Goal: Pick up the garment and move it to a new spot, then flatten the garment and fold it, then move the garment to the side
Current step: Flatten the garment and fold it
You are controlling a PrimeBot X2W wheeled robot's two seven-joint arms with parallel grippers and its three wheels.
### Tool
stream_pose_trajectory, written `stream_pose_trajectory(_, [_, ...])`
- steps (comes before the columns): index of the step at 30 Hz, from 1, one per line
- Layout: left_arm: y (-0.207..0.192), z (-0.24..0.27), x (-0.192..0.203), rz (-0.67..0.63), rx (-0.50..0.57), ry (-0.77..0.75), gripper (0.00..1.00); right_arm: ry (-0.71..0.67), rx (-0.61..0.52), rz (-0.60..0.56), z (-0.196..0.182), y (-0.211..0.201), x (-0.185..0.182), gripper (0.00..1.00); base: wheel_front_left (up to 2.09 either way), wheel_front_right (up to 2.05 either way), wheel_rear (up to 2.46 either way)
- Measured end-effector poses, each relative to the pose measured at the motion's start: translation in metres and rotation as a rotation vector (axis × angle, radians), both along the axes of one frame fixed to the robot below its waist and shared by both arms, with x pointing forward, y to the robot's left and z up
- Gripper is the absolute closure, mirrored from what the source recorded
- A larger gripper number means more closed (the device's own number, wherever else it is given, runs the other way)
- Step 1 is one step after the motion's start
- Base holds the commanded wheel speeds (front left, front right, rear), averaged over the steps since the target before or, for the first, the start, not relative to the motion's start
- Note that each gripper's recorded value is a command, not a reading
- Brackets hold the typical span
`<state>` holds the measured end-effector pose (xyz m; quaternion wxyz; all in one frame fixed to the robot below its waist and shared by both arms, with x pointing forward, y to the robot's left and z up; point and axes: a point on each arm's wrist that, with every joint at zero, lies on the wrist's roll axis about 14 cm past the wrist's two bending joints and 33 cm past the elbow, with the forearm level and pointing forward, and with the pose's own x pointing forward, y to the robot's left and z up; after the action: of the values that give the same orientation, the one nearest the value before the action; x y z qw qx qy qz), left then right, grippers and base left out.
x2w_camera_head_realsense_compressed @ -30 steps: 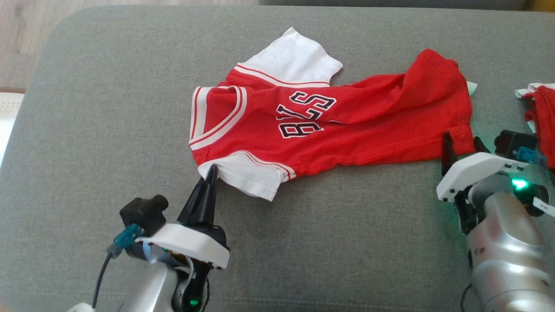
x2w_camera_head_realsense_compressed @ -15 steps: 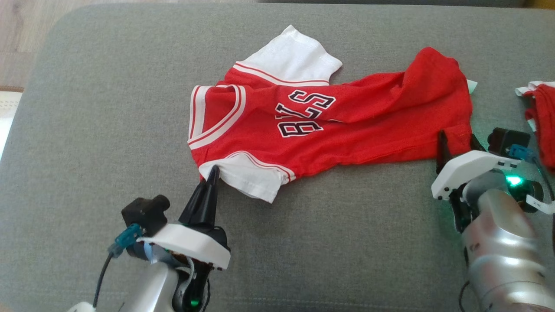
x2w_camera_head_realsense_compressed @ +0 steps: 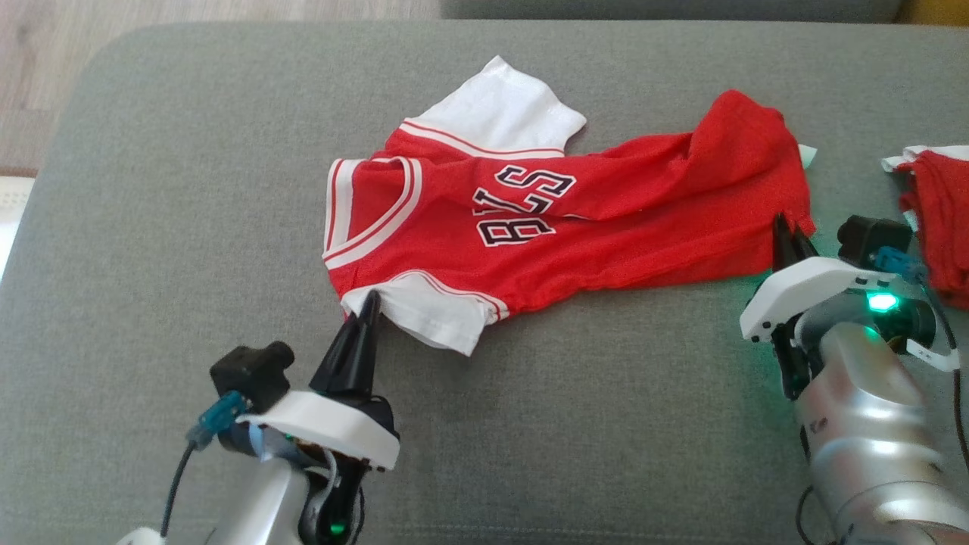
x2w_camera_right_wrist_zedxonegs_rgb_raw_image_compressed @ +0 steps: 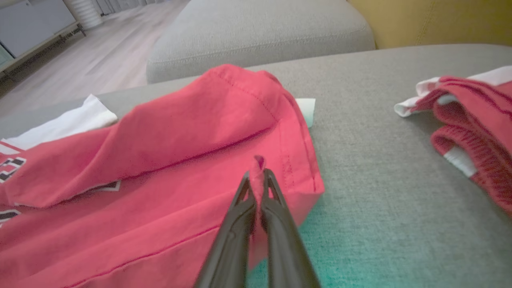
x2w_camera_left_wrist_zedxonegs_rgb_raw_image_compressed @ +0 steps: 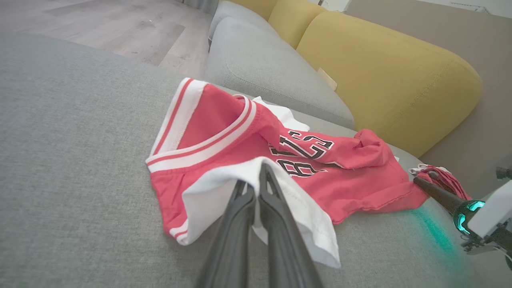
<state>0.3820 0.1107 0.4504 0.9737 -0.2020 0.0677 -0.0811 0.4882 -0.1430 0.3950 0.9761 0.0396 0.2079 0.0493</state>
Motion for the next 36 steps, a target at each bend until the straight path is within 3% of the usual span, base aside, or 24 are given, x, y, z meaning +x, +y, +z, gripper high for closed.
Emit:
stream_pose_trajectory(4, [0.006,0.011,0.003,0.021,-0.012,-0.031,1.00,-0.078,0.021,-0.013,0.022,-0.002,0.004,1.00,0.00,0.00,0.00])
stream_pose_trajectory(11, [0.021,0.049,0.015,0.058,-0.013,-0.149,1.00,-0.307,0.068,-0.003,0.094,0.003,0.016,1.00,0.00,0.00,0.00])
stream_pose_trajectory(18, [0.032,0.162,0.039,0.051,-0.016,-0.467,1.00,-0.639,0.097,0.034,0.202,-0.009,-0.005,1.00,0.00,0.00,0.00])
stream_pose_trajectory(26, [0.038,0.284,0.017,0.052,-0.052,-0.789,1.00,-0.985,0.085,0.081,0.320,-0.017,-0.057,1.00,0.00,0.00,0.00])
stream_pose_trajectory(33, [0.044,0.352,-0.025,0.045,-0.074,-0.957,1.00,-1.059,0.051,0.090,0.357,-0.021,-0.100,1.00,0.00,0.00,0.00])
stream_pose_trajectory(36, [0.047,0.358,-0.030,0.040,-0.082,-0.953,1.00,-1.038,0.028,0.070,0.359,-0.026,-0.103,1.00,0.00,0.00,0.00])
